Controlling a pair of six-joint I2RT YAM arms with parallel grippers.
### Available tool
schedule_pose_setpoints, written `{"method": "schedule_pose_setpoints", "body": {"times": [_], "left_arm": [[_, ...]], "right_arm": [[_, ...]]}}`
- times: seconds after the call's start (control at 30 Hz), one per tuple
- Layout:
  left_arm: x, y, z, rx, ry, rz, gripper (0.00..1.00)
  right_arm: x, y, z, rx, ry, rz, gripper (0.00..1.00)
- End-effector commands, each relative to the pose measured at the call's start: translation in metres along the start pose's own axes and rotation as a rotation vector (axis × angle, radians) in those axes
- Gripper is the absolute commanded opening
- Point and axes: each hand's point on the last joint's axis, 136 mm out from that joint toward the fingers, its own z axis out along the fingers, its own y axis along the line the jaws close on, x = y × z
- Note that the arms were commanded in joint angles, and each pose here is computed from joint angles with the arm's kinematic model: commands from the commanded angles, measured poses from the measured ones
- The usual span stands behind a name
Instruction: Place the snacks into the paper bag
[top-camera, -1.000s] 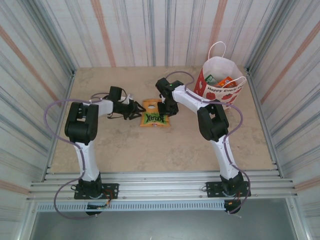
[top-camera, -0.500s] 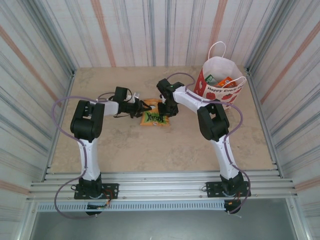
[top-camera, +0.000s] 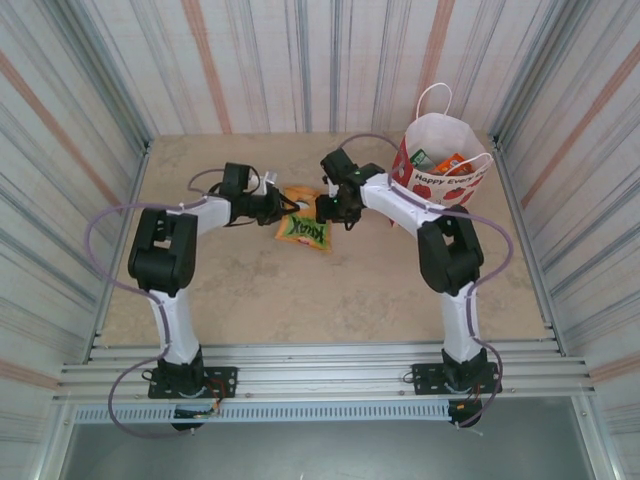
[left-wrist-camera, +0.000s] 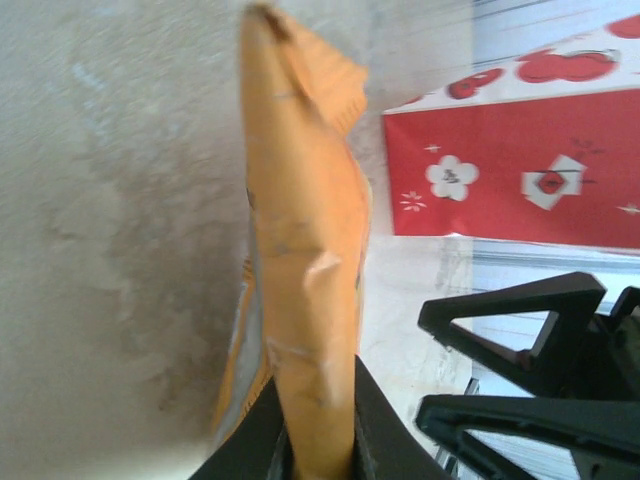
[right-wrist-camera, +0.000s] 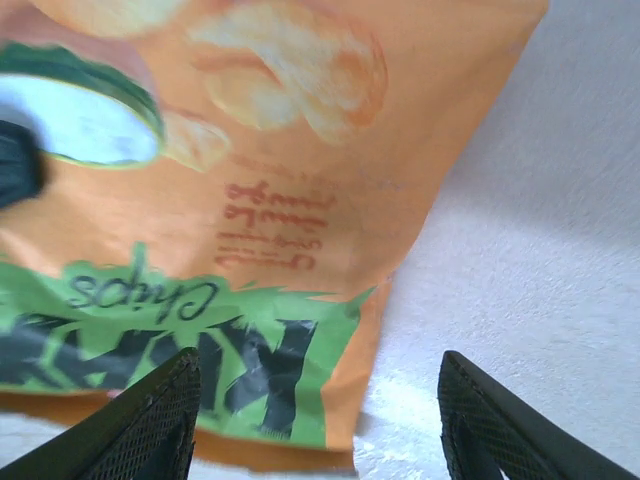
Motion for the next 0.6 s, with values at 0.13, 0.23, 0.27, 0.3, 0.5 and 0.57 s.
{"method": "schedule_pose_setpoints", "body": {"times": [0.13, 0.23, 0.27, 0.3, 0.5, 0.57], "left_arm": [[-0.005, -0.087, -0.052, 0.095, -0.1, 0.296, 0.13], [-0.008, -0.119, -0.073, 0.139, -0.157, 0.384, 0.13], [-0.009, -0.13, -0.079, 0.155, -0.174, 0.411, 0.13], [-0.01, -0.142, -0.087, 0.17, -0.196, 0.437, 0.12], [-0.007, -0.212, -0.126, 0.274, -0.298, 0.605, 0.12], [-0.004, -0.231, -0.134, 0.311, -0.316, 0.647, 0.12]], "right_arm": [[-0.041, 0.028, -0.094, -0.139, -0.363, -0.125, 0.65], [-0.042, 0.034, -0.123, -0.196, -0.445, -0.164, 0.67], [-0.041, 0.036, -0.13, -0.213, -0.461, -0.182, 0.68], [-0.04, 0.038, -0.139, -0.233, -0.486, -0.204, 0.7], [-0.032, 0.049, -0.194, -0.378, -0.679, -0.358, 0.77], [-0.031, 0.047, -0.21, -0.407, -0.751, -0.377, 0.8]]}}
